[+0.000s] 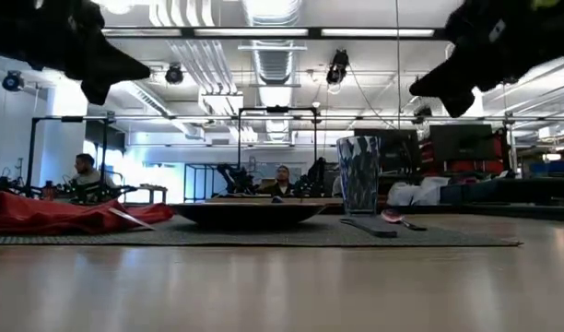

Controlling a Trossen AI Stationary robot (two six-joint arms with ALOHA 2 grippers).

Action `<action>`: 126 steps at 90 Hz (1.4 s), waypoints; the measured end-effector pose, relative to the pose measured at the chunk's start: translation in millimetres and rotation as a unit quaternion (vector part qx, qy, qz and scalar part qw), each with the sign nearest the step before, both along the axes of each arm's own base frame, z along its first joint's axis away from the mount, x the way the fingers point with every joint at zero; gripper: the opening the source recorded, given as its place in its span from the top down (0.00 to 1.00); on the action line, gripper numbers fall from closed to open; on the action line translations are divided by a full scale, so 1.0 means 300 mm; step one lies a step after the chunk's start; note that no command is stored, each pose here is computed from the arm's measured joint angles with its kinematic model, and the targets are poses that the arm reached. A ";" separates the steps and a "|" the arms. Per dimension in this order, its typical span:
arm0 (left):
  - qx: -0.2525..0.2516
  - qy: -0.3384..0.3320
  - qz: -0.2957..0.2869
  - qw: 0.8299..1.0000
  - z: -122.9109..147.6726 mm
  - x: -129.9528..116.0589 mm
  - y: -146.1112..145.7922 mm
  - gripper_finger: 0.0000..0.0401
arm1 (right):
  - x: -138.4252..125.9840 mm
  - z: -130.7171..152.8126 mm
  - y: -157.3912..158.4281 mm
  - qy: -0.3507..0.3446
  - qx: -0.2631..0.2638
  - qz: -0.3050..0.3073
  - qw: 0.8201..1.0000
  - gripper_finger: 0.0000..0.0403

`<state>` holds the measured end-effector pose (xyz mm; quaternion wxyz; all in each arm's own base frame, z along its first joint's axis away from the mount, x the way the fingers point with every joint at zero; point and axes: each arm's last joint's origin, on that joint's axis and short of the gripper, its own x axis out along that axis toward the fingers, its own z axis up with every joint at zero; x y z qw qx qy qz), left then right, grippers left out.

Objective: Set table place
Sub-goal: Return to Home Position

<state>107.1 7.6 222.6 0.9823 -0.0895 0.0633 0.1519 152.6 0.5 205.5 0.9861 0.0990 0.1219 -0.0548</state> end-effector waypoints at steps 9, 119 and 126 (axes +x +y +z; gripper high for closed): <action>0.011 -0.012 -0.002 1.000 -0.001 -0.001 0.000 0.97 | -0.045 -0.040 -0.007 -0.028 0.000 -0.010 1.000 0.99; 0.000 -0.056 -0.033 0.998 -0.164 -0.046 0.007 0.97 | -0.183 -0.117 -0.015 -0.137 -0.066 -0.035 0.988 0.99; -0.004 -0.054 -0.031 0.998 -0.165 -0.045 0.008 0.97 | -0.181 -0.120 -0.015 -0.136 -0.038 -0.038 0.989 0.99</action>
